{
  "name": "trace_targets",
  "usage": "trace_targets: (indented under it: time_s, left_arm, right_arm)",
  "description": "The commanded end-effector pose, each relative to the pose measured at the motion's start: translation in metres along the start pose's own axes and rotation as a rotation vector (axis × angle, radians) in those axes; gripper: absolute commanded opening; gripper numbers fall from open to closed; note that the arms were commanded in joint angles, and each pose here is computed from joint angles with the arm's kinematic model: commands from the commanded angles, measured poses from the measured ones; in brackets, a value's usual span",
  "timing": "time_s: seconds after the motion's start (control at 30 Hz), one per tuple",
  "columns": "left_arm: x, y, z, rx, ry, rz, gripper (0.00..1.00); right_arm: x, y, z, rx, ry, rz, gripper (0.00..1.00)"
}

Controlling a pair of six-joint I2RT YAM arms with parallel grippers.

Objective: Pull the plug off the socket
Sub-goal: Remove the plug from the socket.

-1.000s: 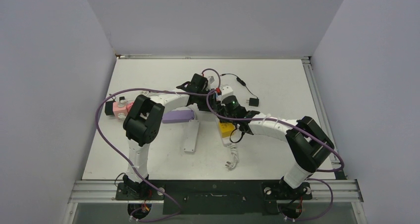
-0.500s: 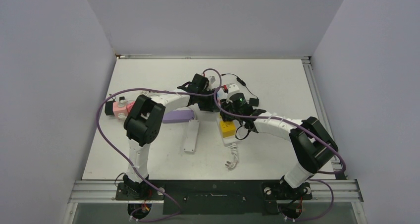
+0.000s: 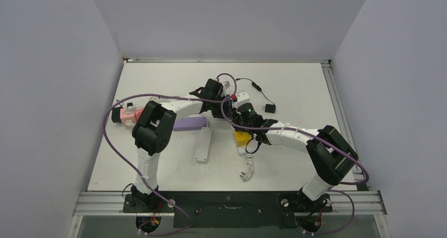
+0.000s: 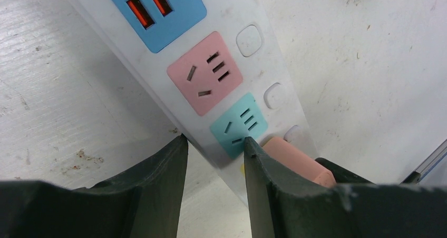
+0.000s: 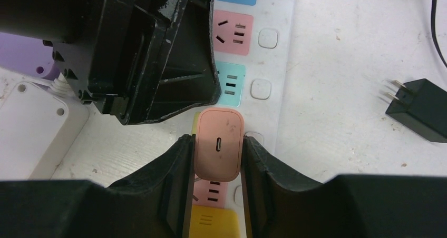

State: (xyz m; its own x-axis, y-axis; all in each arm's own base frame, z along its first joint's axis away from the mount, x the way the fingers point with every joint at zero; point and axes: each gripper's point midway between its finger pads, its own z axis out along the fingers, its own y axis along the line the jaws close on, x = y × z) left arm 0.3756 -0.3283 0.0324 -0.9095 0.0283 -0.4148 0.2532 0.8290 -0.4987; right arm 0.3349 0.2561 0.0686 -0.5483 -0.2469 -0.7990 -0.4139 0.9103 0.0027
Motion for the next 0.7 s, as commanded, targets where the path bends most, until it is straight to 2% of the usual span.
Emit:
trace_targets:
  time_s: [0.0,0.2,0.47,0.67]
  left_arm:
    - [0.057,0.061,0.023,-0.214,0.155,0.018,0.38]
    - [0.057,0.061,0.023,-0.215,0.157,0.018,0.38]
    - [0.058,0.062,0.024,-0.218,0.158,0.020,0.38]
    - [0.057,0.062,0.024,-0.219,0.157,0.021,0.38]
  right_arm:
    - [-0.017,0.013,-0.008,-0.012,-0.038,-0.052,0.05]
    - [-0.019,0.012,-0.009,-0.025,-0.045,-0.023,0.05]
    - [-0.023,-0.009,-0.011,-0.088,-0.056,0.097,0.05]
    - [-0.024,-0.008,-0.012,-0.108,-0.058,0.099,0.05]
